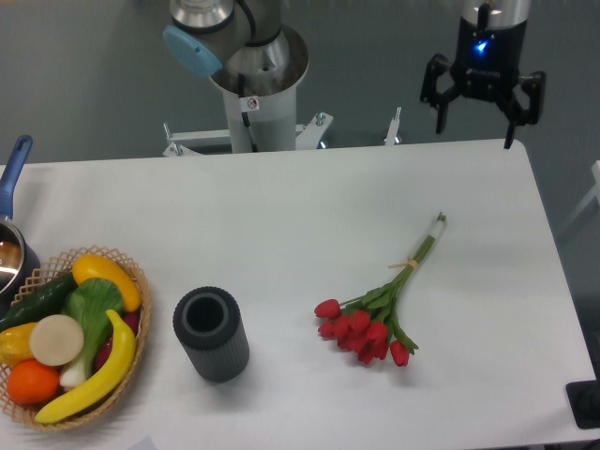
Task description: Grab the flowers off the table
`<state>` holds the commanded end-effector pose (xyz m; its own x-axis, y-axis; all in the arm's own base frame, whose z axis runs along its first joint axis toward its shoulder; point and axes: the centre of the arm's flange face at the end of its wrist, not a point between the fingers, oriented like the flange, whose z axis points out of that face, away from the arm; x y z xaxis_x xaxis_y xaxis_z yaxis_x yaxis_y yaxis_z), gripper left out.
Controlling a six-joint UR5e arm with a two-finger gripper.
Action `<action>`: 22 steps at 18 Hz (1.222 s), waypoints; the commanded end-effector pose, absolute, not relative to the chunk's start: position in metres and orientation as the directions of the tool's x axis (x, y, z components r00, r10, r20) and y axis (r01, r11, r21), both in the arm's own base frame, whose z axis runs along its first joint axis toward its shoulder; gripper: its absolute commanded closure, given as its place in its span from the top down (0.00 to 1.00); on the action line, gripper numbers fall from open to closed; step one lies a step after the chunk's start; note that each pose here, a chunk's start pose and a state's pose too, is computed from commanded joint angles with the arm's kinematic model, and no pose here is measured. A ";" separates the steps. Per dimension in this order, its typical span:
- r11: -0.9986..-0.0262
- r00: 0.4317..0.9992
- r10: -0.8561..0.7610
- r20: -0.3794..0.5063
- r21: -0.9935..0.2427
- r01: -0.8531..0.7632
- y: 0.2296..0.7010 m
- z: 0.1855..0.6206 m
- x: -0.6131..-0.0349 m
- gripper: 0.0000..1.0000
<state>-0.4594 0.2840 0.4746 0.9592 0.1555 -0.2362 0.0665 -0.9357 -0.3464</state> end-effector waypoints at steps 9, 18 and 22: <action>-0.941 0.980 0.141 -0.138 -0.326 0.089 0.320 0.411 -0.447 1.00; -0.948 0.990 0.118 -0.083 -0.306 0.087 0.364 0.349 -0.454 1.00; -0.954 0.994 0.097 -0.053 -0.289 0.078 0.375 0.325 -0.458 1.00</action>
